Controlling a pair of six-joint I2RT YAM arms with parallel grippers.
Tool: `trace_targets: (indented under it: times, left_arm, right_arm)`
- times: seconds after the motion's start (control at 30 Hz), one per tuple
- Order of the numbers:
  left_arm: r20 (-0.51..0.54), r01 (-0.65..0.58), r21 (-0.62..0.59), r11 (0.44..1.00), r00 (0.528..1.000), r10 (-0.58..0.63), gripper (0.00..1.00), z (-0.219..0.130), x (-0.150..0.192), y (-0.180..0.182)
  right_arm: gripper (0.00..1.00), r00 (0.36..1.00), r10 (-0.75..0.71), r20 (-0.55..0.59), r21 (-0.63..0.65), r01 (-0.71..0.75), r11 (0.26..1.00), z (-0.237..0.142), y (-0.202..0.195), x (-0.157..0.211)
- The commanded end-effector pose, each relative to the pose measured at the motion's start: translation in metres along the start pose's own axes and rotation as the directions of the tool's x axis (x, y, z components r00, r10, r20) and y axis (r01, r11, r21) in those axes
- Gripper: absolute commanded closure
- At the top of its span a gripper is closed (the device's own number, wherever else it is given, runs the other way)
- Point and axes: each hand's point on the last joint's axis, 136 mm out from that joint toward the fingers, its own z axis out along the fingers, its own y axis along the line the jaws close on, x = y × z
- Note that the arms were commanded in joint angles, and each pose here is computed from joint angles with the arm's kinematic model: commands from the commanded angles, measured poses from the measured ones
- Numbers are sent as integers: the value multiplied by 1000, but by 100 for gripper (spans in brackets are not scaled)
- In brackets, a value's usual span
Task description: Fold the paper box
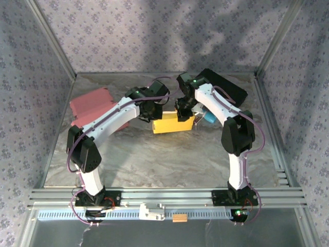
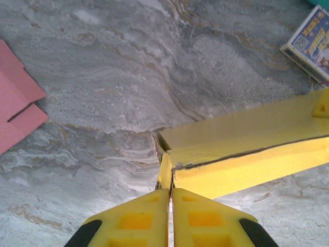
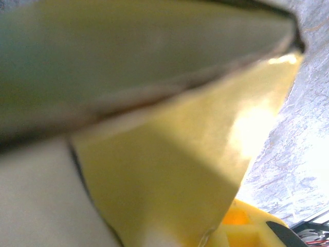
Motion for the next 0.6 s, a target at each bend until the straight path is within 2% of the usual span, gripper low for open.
trace_targets:
  times: [0.0, 0.2, 0.37, 0.57]
  left_arm:
    - [21, -26, -44, 999, 999, 27, 89, -4, -5, 7]
    - [15, -37, -44, 998, 999, 38, 88, 1, -4, 6]
    - [26, -45, -53, 998, 999, 46, 79, 2, -5, 9]
    - [22, -42, -34, 999, 999, 43, 84, 8, -9, 8]
  right_arm:
    - [74, 997, 59, 41, 48, -61, 997, 14, -9, -12]
    - [74, 995, 88, 47, 37, -90, 995, 14, -11, -10]
    - [74, 993, 104, 48, 36, -106, 994, 15, -11, -9]
    - [74, 993, 109, 50, 37, -111, 993, 15, -12, -9]
